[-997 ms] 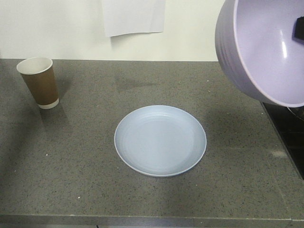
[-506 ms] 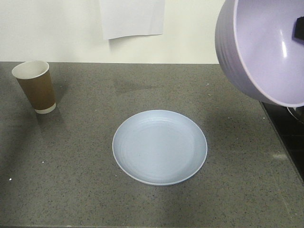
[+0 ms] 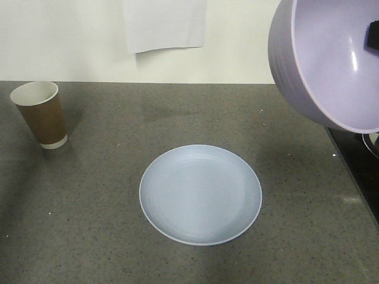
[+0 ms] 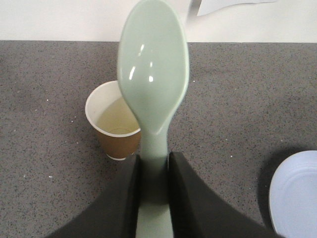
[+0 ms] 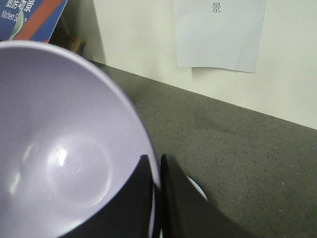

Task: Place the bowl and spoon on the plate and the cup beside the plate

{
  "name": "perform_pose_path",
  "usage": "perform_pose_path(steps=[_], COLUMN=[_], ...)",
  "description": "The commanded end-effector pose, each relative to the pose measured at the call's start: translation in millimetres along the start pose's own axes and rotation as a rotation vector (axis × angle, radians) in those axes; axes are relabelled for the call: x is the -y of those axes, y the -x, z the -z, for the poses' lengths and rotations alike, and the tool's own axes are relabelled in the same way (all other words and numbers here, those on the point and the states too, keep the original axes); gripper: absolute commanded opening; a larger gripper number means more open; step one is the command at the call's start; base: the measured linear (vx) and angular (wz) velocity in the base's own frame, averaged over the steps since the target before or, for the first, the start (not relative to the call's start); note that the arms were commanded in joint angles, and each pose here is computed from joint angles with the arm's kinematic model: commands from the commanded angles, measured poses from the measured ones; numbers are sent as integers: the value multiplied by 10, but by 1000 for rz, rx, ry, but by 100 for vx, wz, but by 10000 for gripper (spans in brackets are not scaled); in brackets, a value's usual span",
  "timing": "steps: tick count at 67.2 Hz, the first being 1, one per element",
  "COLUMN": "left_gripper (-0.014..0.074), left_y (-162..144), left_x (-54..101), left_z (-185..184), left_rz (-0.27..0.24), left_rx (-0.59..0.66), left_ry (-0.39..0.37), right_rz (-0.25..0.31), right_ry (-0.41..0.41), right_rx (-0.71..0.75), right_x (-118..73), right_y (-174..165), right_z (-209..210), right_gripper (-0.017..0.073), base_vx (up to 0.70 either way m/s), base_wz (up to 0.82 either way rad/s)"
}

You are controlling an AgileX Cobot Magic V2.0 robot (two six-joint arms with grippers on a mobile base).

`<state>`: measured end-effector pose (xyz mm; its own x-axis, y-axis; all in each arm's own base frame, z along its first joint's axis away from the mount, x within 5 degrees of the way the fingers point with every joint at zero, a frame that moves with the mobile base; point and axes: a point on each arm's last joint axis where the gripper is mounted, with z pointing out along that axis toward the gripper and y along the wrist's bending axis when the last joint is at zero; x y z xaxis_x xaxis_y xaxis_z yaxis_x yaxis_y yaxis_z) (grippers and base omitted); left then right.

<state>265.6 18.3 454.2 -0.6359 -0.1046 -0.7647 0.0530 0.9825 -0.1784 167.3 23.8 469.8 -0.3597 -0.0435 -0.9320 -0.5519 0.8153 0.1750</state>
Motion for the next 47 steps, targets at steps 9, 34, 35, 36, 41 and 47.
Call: perform_pose_path(steps=[9, 34, 35, 36, 41, 47], left_gripper=[-6, -6, -6, -6, -6, -6], left_y=[93, 93, 93, 93, 93, 93], left_x=[68, 68, 68, 68, 68, 68], left_z=[173, 173, 173, 173, 173, 173], left_rz=[-2, -2, -2, -2, -2, -2], left_rx=[106, 106, 106, 106, 106, 106], left_ry=[-18, -18, -18, -18, -18, -18], right_rz=[11, 11, 11, 11, 11, 11], right_ry=[4, 4, 4, 4, 4, 4], right_rx=[92, 92, 92, 92, 92, 92], right_x=[-70, -70, -70, -70, -70, -70], right_y=[134, 134, 134, 134, 134, 134], right_z=[72, 72, 72, 72, 72, 72], right_gripper=[-6, -6, -6, -6, -6, -6], base_vx=[4, 3, 2, 2, 2, 2], base_wz=[1, 1, 0, 0, 1, 1])
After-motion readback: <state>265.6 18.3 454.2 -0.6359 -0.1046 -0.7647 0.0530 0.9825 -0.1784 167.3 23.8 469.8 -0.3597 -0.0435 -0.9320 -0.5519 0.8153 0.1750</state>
